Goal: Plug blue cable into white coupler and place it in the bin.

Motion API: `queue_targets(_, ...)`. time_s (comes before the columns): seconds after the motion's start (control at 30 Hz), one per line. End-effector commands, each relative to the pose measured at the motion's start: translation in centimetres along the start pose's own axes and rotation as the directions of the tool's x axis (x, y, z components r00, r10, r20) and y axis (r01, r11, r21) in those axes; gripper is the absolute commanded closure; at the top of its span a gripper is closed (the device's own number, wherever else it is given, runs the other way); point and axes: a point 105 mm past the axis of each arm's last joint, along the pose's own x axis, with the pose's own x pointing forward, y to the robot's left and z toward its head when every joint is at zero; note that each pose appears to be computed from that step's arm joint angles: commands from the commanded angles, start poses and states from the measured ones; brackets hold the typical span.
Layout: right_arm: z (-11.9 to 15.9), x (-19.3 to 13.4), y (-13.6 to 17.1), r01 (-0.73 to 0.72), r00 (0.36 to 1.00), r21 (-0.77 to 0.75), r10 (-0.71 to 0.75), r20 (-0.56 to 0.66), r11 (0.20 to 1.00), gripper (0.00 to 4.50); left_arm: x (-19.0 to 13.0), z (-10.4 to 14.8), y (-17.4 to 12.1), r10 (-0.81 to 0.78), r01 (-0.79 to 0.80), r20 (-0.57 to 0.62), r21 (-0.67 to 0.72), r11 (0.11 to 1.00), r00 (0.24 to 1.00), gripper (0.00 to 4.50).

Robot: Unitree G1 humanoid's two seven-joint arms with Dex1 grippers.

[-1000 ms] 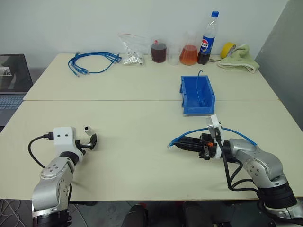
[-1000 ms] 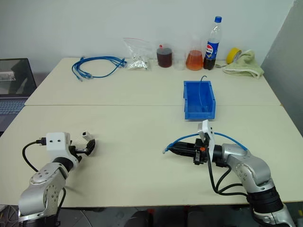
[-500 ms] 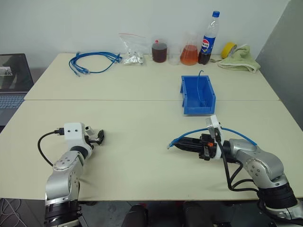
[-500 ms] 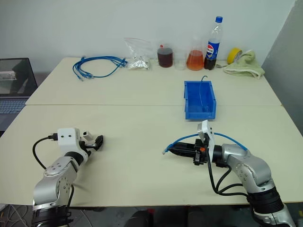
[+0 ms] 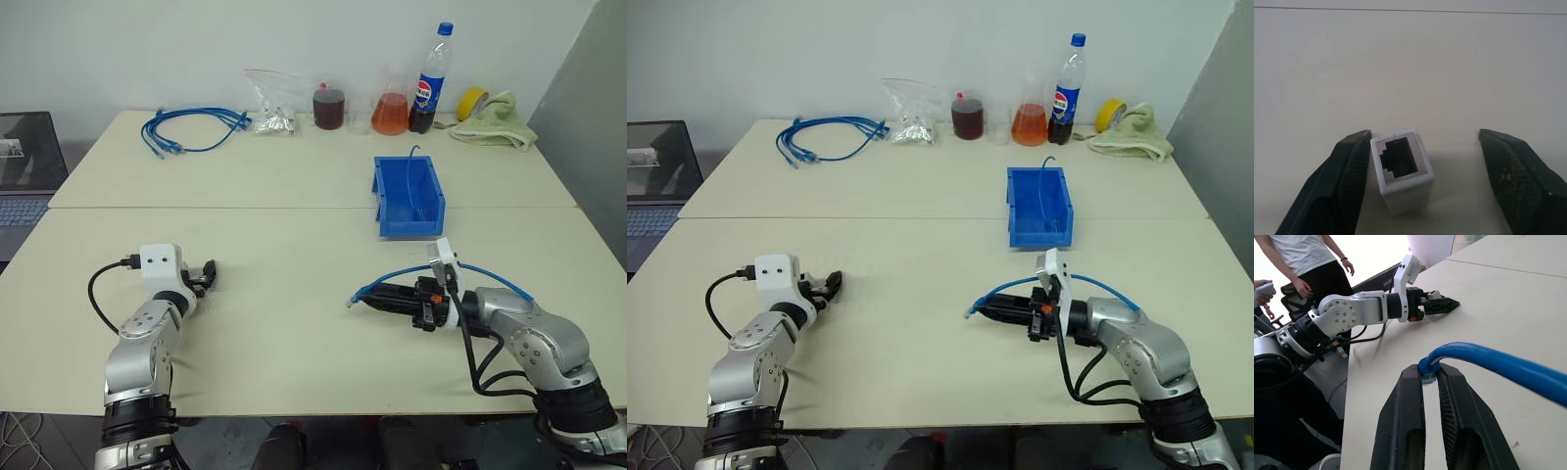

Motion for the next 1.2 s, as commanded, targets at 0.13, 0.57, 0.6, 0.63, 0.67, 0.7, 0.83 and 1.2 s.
queue_targets(0.13,1.0,-0.3,0.5,-0.006,0.999,-0.03,0.007,0.032,1.0,4.37,-0.4,0.6,0.1,0.017,-0.018,0.026,0.015,1.0,1.0,2.61)
queue_targets(0.57,1.0,-0.5,0.3,-0.004,0.999,-0.024,0.004,0.032,1.0,4.37,-2.0,0.4,-1.8,-0.009,0.009,0.015,0.035,0.999,1.0,3.87)
queue_targets(0.6,1.0,-0.6,0.3,-0.003,1.0,-0.024,0.004,0.031,1.0,4.37,-2.3,0.4,-2.4,-0.024,0.024,0.014,0.03,0.999,1.0,3.87)
queue_targets(0.63,1.0,-0.7,0.3,-0.002,1.0,-0.024,0.003,0.03,1.0,4.37,-2.8,0.2,-3.6,-0.057,0.057,0.01,0.026,0.998,0.998,3.87)
queue_targets(0.67,1.0,-0.8,0.2,-0.001,1.0,-0.025,0.002,0.028,1.0,4.37,-3.3,0.1,-4.9,-0.09,0.09,0.006,0.027,0.996,0.996,3.87)
queue_targets(0.7,1.0,-0.9,0.2,0.001,1.0,-0.026,0.0,0.027,1.0,4.37,-3.7,0.0,-5.9,-0.116,0.116,0.004,0.027,0.993,0.993,3.87)
queue_targets(0.83,0.8,-1.2,0.2,0.006,1.0,-0.024,-0.006,0.018,1.0,4.37,-4.5,-0.5,-8.5,-0.177,0.177,-0.014,0.006,0.984,0.984,3.87)
queue_targets(1.2,0.4,-1.9,0.5,0.027,1.0,-0.018,-0.027,0.006,0.999,4.37,-4.6,-2.0,-10.6,-0.208,0.208,-0.085,-0.003,0.978,0.975,3.87)
